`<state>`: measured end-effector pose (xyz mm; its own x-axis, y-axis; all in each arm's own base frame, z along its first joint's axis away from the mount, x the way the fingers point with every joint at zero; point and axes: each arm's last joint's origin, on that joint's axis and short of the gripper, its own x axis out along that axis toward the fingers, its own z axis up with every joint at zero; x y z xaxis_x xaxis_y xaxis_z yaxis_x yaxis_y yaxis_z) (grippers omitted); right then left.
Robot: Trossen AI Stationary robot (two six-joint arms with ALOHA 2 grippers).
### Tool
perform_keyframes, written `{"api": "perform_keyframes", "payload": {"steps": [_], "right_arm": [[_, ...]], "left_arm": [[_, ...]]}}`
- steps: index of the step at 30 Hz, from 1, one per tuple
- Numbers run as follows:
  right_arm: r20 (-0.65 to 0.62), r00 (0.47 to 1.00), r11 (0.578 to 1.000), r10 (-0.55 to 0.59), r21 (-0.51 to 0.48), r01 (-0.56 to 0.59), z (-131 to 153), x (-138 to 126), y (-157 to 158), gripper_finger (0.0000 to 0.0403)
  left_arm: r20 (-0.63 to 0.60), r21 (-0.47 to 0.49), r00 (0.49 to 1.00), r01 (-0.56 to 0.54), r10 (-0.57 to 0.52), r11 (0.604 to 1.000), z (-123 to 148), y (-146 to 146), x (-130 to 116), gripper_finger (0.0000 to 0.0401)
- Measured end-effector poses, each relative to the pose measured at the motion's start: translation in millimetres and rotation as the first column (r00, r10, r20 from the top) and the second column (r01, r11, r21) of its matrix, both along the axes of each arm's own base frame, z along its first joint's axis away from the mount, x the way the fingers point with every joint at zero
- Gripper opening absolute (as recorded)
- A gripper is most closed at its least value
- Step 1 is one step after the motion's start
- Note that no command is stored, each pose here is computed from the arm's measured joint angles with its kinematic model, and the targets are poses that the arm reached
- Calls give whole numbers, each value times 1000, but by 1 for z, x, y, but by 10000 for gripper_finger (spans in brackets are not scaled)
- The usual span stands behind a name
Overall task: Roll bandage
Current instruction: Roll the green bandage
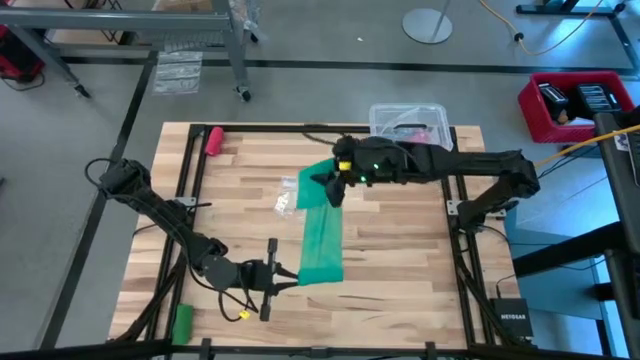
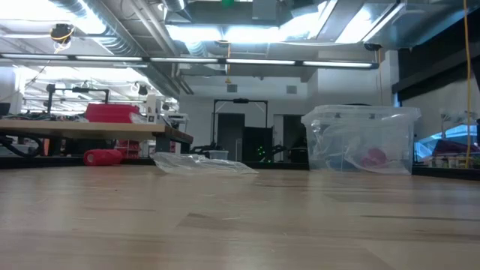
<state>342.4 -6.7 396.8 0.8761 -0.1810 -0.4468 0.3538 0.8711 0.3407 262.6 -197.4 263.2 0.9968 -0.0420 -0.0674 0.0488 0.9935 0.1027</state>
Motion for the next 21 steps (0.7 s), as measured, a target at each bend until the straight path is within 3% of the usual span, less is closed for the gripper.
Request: {"api": "perform_keyframes", "payload": {"steps": [5,9,16,21], "right_arm": [[2,998,988,63,139,-62,-2,0,-19,266],[1,998,988,58,142,-58,-2,-1,-28,281],[-95,995,993,-27,114,38,-18,4,-48,282],[-111,993,988,26,157,-8,-23,6,-50,282]], "left_arm": [[-88,25,996,-6,8,1000,-10,2,0,13],[-165,-3,985,-43,42,999,-19,9,3,13],[-134,-44,991,-1,-5,999,-15,6,3,13],[-194,-59,981,-34,22,998,-22,11,4,13]]}}
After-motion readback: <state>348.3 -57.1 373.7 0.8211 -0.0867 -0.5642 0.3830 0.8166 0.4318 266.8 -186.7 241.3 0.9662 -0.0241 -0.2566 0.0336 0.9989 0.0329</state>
